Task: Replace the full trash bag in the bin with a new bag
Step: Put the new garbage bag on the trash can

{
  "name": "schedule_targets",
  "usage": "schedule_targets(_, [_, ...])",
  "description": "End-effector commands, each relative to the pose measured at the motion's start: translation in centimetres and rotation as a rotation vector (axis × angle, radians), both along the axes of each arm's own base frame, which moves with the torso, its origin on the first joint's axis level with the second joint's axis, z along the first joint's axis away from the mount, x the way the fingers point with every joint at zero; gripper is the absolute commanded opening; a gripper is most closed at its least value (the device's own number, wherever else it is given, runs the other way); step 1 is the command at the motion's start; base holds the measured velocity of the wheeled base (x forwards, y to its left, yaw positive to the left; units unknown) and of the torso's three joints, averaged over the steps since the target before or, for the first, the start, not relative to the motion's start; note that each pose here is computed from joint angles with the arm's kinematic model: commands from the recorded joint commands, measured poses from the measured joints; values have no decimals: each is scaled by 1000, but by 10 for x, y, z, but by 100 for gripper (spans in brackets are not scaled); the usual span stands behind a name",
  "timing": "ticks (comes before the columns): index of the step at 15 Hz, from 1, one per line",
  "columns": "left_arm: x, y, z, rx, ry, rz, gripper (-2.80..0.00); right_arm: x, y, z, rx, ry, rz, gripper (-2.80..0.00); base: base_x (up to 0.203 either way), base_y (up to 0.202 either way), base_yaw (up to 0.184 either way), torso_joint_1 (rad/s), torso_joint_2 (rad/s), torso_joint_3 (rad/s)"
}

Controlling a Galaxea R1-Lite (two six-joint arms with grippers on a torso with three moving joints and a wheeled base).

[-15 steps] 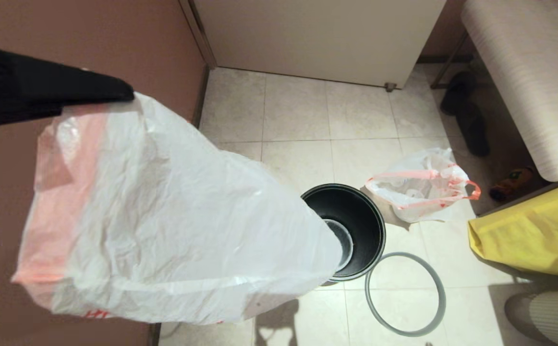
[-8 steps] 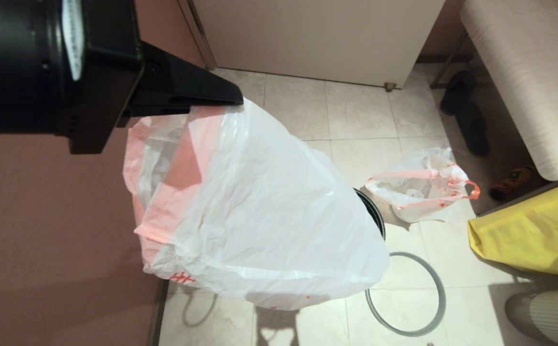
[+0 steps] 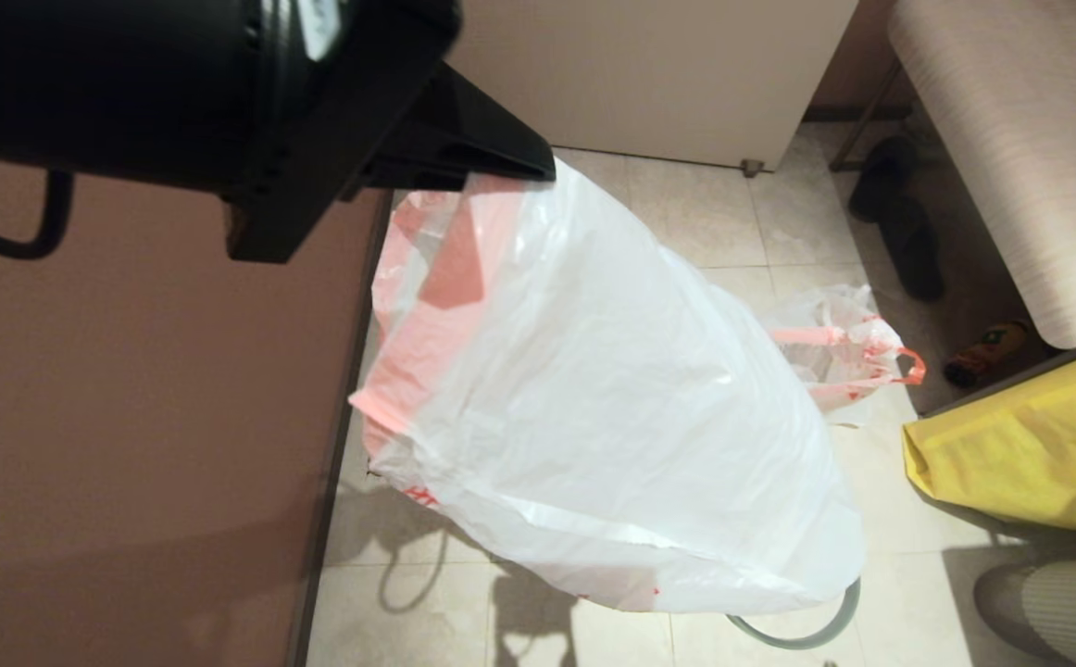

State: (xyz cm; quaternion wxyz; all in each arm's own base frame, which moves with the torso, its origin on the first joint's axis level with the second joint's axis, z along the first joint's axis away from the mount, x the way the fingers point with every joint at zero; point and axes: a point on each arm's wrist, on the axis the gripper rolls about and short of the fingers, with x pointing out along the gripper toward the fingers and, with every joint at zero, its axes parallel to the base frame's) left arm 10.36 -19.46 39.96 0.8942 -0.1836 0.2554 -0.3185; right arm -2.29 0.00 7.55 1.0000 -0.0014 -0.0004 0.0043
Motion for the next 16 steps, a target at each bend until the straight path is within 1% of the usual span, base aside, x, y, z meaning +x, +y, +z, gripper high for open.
schedule_targets(1, [19,-29,-20,55,85,40,-280,0,0,0,0,1,1,-280,0,0,0,0,0,0])
schedule_targets(3, [31,-31,-28,70,129,92,-280,0,0,0,0,1,1,-280,0,0,0,0,0,0])
schedule_targets(5, [36,-23,-31,77,185,148,-280,0,0,0,0,1,1,-280,0,0,0,0,0,0])
schedule_targets(6, [34,-18,-31,79,203,157,-280,0,0,0,0,1,1,-280,0,0,0,0,0,0])
schedule_targets(7, [30,-13,-30,70,229,154,-280,0,0,0,0,1,1,-280,0,0,0,0,0,0])
schedule_targets(8, [26,-7,-27,57,251,131,-280,0,0,0,0,1,1,-280,0,0,0,0,0,0])
schedule_targets(10, [13,8,-21,30,317,7,-280,0,0,0,0,1,1,-280,0,0,0,0,0,0])
schedule_targets(11, [11,12,-22,47,340,-9,-280,0,0,0,0,1,1,-280,0,0,0,0,0,0])
schedule_targets(13, [14,13,-23,53,347,4,-280,0,0,0,0,1,1,-280,0,0,0,0,0,0])
schedule_targets(16, [23,2,-31,76,380,-1,-280,0,0,0,0,1,1,-280,0,0,0,0,0,0])
